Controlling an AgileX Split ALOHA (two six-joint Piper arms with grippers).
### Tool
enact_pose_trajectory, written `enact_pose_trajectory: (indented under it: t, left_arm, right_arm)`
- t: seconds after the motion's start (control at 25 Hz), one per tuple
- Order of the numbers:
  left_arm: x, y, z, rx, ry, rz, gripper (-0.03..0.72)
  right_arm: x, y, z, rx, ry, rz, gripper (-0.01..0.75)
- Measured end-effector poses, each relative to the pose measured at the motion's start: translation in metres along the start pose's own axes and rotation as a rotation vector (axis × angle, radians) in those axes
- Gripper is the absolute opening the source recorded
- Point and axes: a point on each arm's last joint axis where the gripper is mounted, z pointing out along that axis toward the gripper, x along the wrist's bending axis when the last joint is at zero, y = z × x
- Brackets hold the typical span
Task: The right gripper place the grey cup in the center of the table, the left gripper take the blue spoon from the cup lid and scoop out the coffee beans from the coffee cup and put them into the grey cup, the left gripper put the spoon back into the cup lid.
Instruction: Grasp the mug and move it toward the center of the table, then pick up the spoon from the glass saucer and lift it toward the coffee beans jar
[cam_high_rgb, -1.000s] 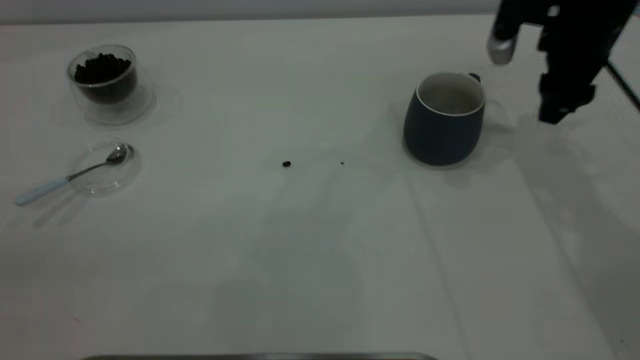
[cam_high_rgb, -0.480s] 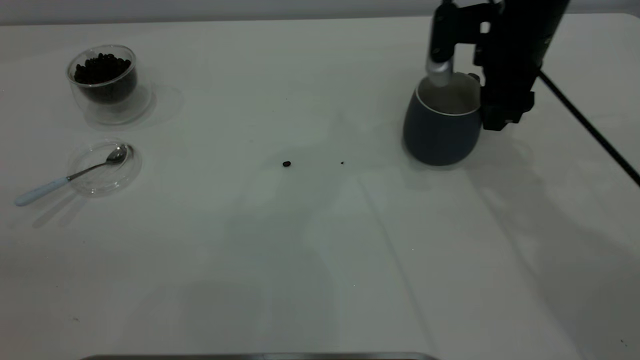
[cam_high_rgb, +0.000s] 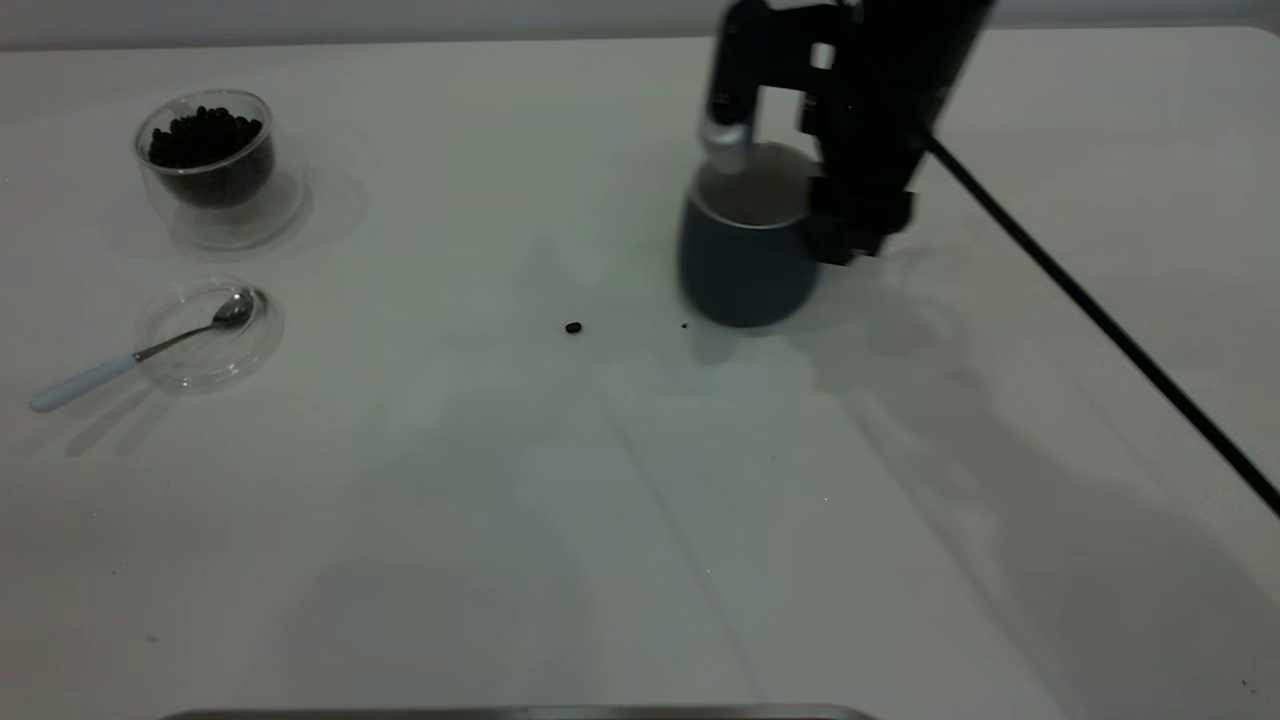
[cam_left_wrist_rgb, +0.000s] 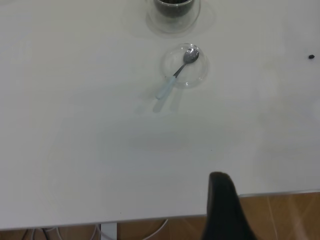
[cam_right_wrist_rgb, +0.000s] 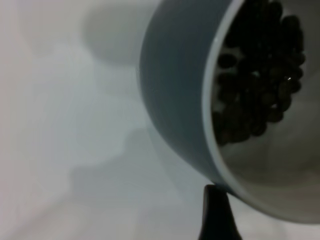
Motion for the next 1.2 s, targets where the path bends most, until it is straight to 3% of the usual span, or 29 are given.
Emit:
enact_pose_trajectory:
  t: [0.36,0.64,0.96,1.2]
  left_arm:
    - [0.0,0.0,0.0,0.0,0.0,0.0,0.534]
    - [0.0,0.0,0.0,0.0,0.0,0.0,0.534]
    - [0.0,0.0,0.0,0.0,0.0,0.0,0.534]
    - [0.0,0.0,0.0,0.0,0.0,0.0,0.534]
  right_arm:
    - [0.021,0.054,-0.009,-0.123,-0.019,-0.018,0.461]
    - [0.027,0.064,-0.029,-0.115,0.013,-0.004,0.461]
    - [-0.002,0.057,-0.167,-0.098,-0.058,0.193,0.461]
    - [0.013,0.026,-0.287,-0.031,-0.049,0.434,0.461]
